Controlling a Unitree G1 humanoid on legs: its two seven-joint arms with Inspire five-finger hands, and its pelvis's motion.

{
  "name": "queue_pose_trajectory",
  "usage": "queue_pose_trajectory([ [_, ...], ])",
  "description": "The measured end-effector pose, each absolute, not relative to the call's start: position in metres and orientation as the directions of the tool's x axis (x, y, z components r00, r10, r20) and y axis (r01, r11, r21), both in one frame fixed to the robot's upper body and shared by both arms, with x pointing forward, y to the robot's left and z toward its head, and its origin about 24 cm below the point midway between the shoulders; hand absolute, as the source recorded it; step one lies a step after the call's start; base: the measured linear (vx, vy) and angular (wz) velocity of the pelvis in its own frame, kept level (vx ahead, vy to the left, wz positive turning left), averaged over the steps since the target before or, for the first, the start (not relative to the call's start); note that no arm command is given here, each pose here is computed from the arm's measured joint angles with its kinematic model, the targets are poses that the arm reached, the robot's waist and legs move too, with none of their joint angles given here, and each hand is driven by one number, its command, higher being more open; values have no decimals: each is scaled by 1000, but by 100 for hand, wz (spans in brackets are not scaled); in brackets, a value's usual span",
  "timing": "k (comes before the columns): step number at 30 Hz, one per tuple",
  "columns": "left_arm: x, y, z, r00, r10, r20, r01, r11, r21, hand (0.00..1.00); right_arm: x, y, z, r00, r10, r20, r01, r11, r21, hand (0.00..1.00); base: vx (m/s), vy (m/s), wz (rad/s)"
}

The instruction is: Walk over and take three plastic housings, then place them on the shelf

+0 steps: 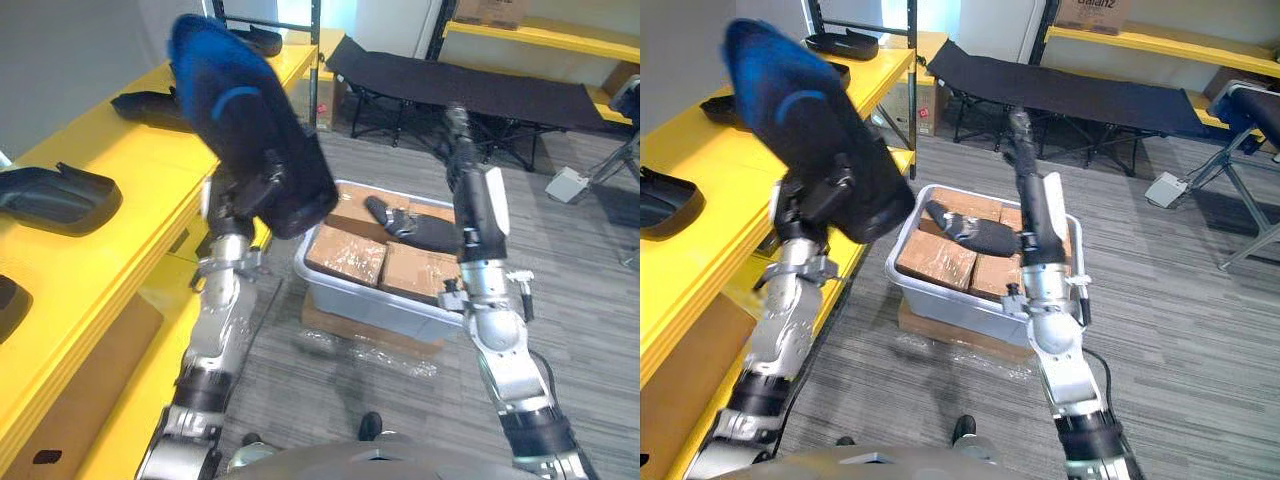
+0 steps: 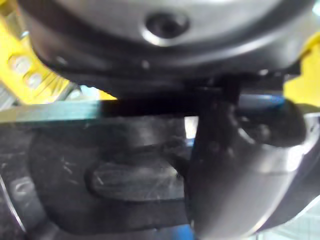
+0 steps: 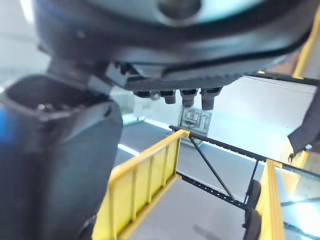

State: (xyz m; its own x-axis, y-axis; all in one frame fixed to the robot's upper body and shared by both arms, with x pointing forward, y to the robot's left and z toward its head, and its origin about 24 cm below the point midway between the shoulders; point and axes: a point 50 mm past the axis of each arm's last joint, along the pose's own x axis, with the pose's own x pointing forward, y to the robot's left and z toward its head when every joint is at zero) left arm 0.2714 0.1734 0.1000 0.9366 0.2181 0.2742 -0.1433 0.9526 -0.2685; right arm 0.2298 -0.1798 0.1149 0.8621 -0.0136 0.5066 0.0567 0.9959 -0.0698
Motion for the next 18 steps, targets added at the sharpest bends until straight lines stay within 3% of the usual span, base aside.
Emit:
queue_pose_trajectory([
  [2,253,188,94,916,292,276,-244,950,-197,0,219,-194,100,891,-125,436,61,985,160,100,-12,6,4],
  [7,224,201,87,885,352,305,-324,936,-141,0,193,-207,66,941,-205,271,86,916,393,100,13,3,-1],
  [12,207,198,97,880,284,380,-249,958,-138,0,174,-208,39,980,-166,108,119,930,347,100,53,7,-2],
  [18,185,203,85,899,286,333,-257,958,-128,0,159,-211,5,976,-195,-101,215,937,275,100,56,12,5],
])
